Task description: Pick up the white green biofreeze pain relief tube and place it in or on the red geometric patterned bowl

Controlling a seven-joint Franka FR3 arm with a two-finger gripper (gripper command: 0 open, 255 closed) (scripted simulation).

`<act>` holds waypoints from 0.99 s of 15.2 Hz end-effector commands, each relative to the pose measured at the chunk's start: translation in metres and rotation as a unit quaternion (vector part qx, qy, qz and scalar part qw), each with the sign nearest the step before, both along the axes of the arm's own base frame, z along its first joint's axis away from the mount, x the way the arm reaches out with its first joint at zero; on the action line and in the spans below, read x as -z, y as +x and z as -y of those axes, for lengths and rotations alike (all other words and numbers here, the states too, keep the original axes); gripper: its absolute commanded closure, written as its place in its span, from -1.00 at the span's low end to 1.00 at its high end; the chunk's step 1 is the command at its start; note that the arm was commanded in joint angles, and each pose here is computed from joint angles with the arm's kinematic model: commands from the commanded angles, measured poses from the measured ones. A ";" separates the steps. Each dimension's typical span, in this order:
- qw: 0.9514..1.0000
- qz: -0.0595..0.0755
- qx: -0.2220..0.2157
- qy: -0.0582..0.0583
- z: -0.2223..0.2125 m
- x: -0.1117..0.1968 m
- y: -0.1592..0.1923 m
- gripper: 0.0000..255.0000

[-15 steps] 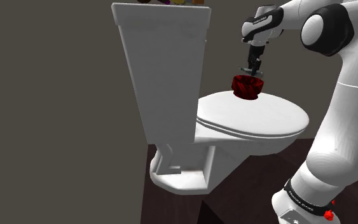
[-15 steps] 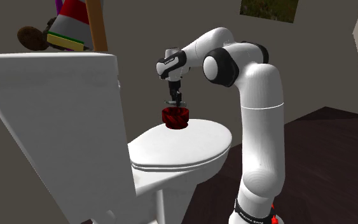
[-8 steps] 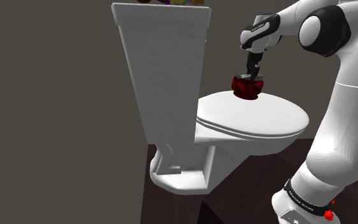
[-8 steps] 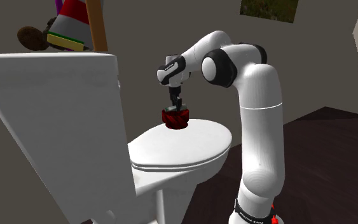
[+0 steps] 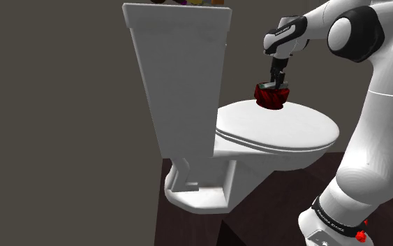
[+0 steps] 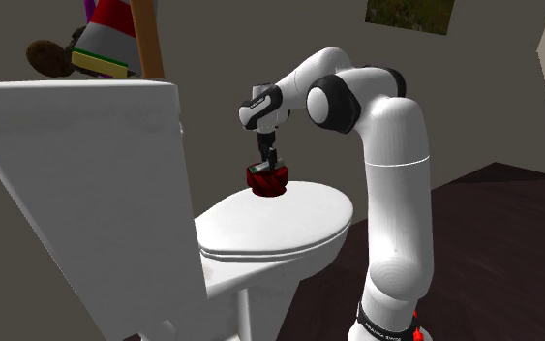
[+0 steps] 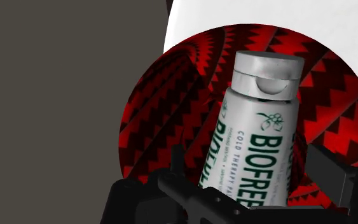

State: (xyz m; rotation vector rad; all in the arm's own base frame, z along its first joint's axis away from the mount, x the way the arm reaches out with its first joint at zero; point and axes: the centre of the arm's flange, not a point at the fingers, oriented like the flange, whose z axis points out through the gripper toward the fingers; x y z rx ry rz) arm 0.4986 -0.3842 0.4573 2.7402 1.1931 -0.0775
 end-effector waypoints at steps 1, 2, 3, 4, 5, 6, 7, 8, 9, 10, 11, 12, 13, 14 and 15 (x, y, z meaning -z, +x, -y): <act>1.000 0.000 0.000 0.000 0.000 0.000 0.000 -1.00; 1.000 0.000 0.000 0.000 0.000 0.000 0.000 -1.00; 1.000 0.000 0.000 0.000 0.000 0.000 0.000 -1.00; 1.000 0.000 0.000 0.000 0.000 0.000 0.000 -1.00; 1.000 0.000 0.000 0.000 -0.002 -0.013 0.000 -1.00; 1.000 0.000 0.000 0.000 -0.004 -0.026 0.000 -1.00; 1.000 0.000 0.000 0.000 -0.006 -0.039 -0.001 -1.00; 1.000 0.000 0.000 0.000 -0.008 -0.049 -0.001 -1.00; 1.000 0.000 0.000 0.000 -0.008 -0.049 -0.001 -1.00; 1.000 0.000 0.000 0.000 -0.008 -0.049 -0.001 -1.00; 1.000 0.000 0.000 0.000 -0.008 -0.049 -0.001 -1.00; 1.000 0.000 0.000 0.000 -0.008 -0.049 -0.001 -1.00; 1.000 0.000 0.000 0.000 -0.008 -0.049 -0.001 -1.00; 1.000 0.000 0.000 0.000 -0.008 -0.049 -0.001 -1.00; 1.000 0.000 0.000 0.000 -0.008 -0.049 -0.001 -1.00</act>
